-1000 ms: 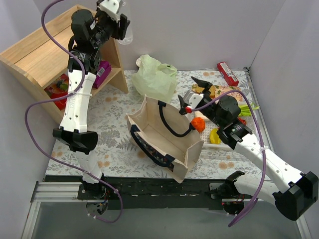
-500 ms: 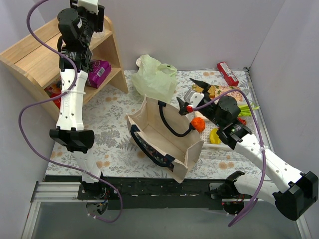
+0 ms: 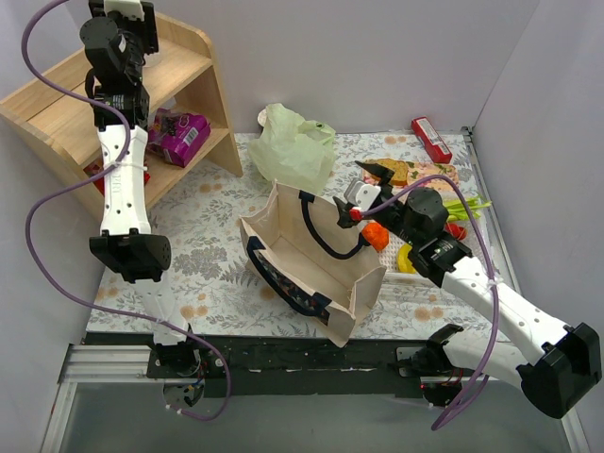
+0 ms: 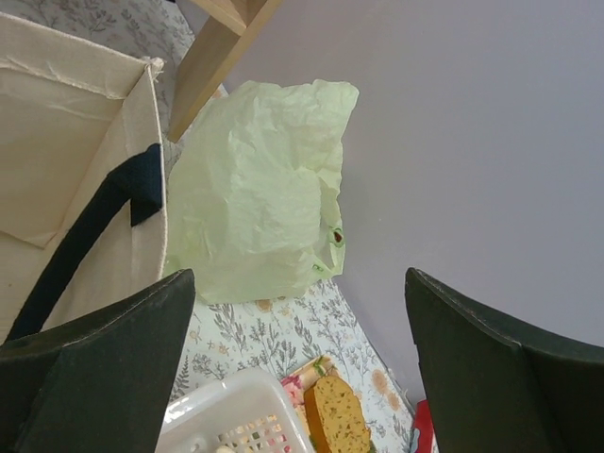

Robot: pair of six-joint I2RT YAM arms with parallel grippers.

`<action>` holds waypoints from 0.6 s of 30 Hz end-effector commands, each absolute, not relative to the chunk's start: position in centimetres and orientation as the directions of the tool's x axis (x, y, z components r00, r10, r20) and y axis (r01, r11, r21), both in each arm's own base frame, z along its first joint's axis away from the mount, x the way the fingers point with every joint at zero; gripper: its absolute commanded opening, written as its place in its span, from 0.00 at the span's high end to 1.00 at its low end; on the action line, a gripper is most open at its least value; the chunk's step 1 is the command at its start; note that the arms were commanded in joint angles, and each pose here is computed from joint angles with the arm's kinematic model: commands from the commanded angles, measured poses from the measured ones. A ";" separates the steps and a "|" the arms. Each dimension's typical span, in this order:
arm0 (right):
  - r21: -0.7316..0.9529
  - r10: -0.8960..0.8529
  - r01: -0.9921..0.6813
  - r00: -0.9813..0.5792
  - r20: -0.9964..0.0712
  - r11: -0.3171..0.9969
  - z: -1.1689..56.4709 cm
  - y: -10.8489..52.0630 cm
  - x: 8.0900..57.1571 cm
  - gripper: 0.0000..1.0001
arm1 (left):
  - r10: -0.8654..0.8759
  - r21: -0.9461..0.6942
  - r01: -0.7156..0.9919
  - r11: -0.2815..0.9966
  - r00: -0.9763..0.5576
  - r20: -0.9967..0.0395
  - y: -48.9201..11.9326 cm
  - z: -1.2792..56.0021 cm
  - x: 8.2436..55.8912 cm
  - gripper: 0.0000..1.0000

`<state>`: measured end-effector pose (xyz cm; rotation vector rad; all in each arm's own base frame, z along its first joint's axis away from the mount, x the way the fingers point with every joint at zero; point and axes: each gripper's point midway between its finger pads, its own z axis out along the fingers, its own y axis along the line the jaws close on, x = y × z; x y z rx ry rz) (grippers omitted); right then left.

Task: Untie the knot of the grocery bags and take out the mixed food
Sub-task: Place the bottle on the shelf.

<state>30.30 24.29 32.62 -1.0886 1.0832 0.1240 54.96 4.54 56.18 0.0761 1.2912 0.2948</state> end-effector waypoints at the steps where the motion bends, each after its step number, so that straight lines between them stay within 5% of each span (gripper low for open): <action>1: -0.650 -0.377 -0.562 0.533 -0.757 0.512 33.1 24.3 29.5 0.02 | 0.229 0.173 -0.188 0.967 0.337 -0.913 5.3 59.3 53.5 1.00; 18: -0.639 -0.385 -0.608 0.510 -0.769 0.471 31.2 24.4 28.7 0.02 | 0.139 0.142 -0.017 0.990 0.371 -0.918 3.4 57.4 57.0 0.96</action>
